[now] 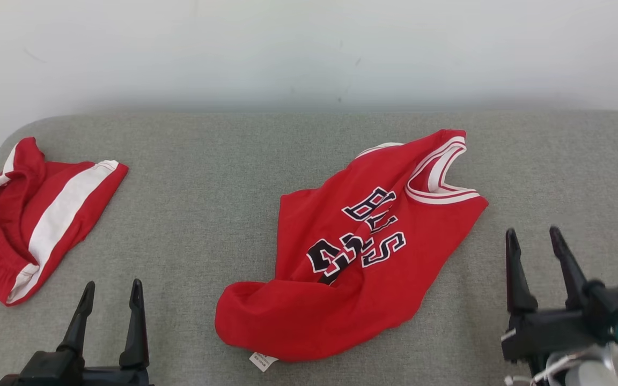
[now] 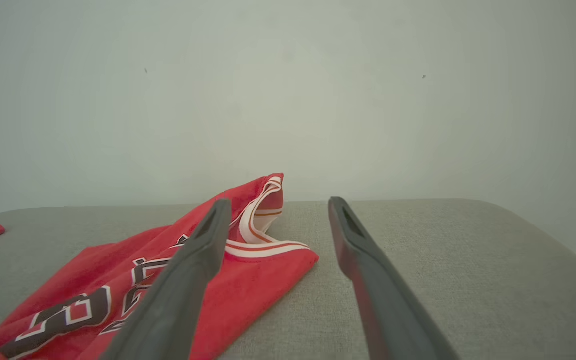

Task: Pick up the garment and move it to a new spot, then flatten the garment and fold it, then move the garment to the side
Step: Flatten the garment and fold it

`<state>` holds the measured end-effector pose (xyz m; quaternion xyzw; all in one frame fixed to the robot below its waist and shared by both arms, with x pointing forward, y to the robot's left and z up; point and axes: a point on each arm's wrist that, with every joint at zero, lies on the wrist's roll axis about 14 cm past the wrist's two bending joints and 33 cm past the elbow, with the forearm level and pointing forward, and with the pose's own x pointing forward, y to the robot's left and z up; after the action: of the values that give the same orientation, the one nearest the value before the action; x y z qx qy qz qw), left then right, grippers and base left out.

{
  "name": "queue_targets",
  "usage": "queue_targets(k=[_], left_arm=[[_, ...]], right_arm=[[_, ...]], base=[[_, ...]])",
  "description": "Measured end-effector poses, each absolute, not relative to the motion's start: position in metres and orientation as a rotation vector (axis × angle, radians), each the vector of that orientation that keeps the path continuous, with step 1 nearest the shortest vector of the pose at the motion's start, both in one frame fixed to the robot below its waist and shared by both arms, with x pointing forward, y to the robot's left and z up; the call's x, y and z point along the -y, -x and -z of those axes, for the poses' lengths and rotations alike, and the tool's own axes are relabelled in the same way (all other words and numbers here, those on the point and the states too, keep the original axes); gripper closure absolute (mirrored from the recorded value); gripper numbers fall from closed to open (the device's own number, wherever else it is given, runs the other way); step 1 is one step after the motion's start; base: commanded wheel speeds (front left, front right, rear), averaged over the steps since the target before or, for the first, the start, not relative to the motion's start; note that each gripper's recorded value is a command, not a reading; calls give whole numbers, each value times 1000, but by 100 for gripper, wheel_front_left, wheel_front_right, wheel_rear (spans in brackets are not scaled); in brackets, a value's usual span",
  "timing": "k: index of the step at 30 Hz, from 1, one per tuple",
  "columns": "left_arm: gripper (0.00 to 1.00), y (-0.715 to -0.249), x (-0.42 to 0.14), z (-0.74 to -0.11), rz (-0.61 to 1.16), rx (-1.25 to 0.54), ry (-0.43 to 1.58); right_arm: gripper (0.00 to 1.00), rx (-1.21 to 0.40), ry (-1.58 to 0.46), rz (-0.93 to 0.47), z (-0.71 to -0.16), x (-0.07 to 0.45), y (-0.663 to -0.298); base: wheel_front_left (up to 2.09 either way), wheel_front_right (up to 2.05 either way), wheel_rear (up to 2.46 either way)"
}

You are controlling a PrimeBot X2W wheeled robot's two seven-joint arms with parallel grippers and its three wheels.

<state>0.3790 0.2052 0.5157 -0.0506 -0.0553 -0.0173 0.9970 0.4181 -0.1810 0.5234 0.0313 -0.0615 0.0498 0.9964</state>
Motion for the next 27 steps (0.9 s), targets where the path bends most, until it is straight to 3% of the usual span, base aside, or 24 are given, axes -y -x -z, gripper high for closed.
queue_targets(k=[8, 27], left_arm=[[0, -378, -200, -511, 60, 93, 89], [0, -377, -112, -424, 328, -204, 147]], right_arm=[[0, 91, -96, -69, -508, 181, -390], [0, 63, -96, -16, -498, 195, -386]], base=[[0, 0, 0], [0, 0, 0]])
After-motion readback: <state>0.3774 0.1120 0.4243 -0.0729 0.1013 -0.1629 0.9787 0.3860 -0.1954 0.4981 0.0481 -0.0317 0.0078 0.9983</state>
